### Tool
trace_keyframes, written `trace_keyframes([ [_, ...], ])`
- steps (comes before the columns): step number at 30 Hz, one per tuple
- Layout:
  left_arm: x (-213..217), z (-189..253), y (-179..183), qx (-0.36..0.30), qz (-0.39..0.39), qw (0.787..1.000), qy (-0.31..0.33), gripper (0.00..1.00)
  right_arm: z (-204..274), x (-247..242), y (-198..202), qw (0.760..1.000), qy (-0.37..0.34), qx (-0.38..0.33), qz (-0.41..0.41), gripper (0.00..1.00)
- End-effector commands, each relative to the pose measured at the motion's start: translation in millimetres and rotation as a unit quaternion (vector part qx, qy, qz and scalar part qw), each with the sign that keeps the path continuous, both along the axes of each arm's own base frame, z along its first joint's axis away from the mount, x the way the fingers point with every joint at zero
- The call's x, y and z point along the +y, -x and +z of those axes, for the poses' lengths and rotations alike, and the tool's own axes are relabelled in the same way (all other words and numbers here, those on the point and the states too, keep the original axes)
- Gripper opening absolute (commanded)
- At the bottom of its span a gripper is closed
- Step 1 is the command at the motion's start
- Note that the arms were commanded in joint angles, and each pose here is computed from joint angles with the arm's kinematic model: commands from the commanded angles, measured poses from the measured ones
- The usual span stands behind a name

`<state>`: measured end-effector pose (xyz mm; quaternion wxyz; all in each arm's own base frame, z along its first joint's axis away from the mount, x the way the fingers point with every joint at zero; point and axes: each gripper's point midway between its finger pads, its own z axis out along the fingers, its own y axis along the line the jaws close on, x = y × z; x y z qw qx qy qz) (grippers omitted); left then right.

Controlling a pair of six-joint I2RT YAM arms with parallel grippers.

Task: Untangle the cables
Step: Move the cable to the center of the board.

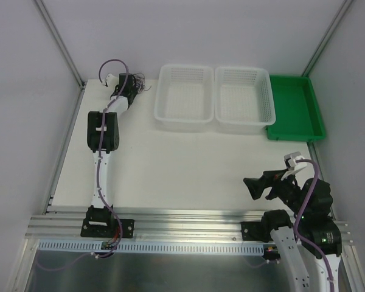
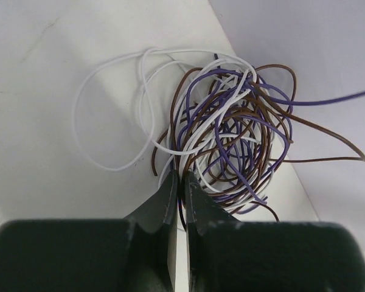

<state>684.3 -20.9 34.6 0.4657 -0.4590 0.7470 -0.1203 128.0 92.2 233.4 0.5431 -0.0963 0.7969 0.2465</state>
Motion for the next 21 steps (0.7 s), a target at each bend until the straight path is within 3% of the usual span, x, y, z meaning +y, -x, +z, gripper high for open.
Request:
trace_keyframes([
  [1, 9, 10, 23, 0.017, 0.004, 1.000, -0.005, 0.00, 12, 7, 1, 1.000, -0.011, -0.015, 0.018, 0.97],
  [3, 8, 39, 33, -0.002, 0.003, 1.000, -0.002, 0.00, 19, 9, 5, 0.999, -0.018, -0.014, 0.024, 0.97],
  [4, 9, 20, 55, 0.027, 0.003, 1.000, -0.002, 0.00, 19, 9, 8, 0.999, -0.020, -0.009, 0.027, 0.97],
  [6, 8, 26, 77, 0.037, 0.001, 0.999, -0.001, 0.00, 23, 11, 11, 0.999, -0.022, 0.000, 0.030, 0.97],
  [11, 0, 30, 179, 0.088, -0.028, 0.995, -0.024, 0.00, 19, 19, 20, 0.997, -0.024, 0.048, 0.062, 0.97],
  [12, -5, 49, 192, 0.073, -0.040, 0.996, -0.020, 0.00, 19, 20, 19, 0.996, -0.030, 0.065, 0.061, 0.97],
  [13, -8, 24, 225, 0.109, -0.052, 0.992, -0.024, 0.00, 16, 20, 19, 0.995, -0.033, 0.083, 0.055, 0.97],
  [15, -24, 38, 253, 0.099, -0.086, 0.991, -0.021, 0.00, 14, 24, 18, 0.992, -0.035, 0.099, 0.065, 0.97],
  [16, -32, 18, 282, 0.128, -0.116, 0.985, -0.024, 0.00, 11, 27, 15, 0.991, -0.040, 0.110, 0.070, 0.97],
  [21, -85, 20, 360, 0.122, -0.233, 0.965, -0.026, 0.00, 7, 40, 11, 0.984, -0.069, 0.127, 0.103, 0.97],
])
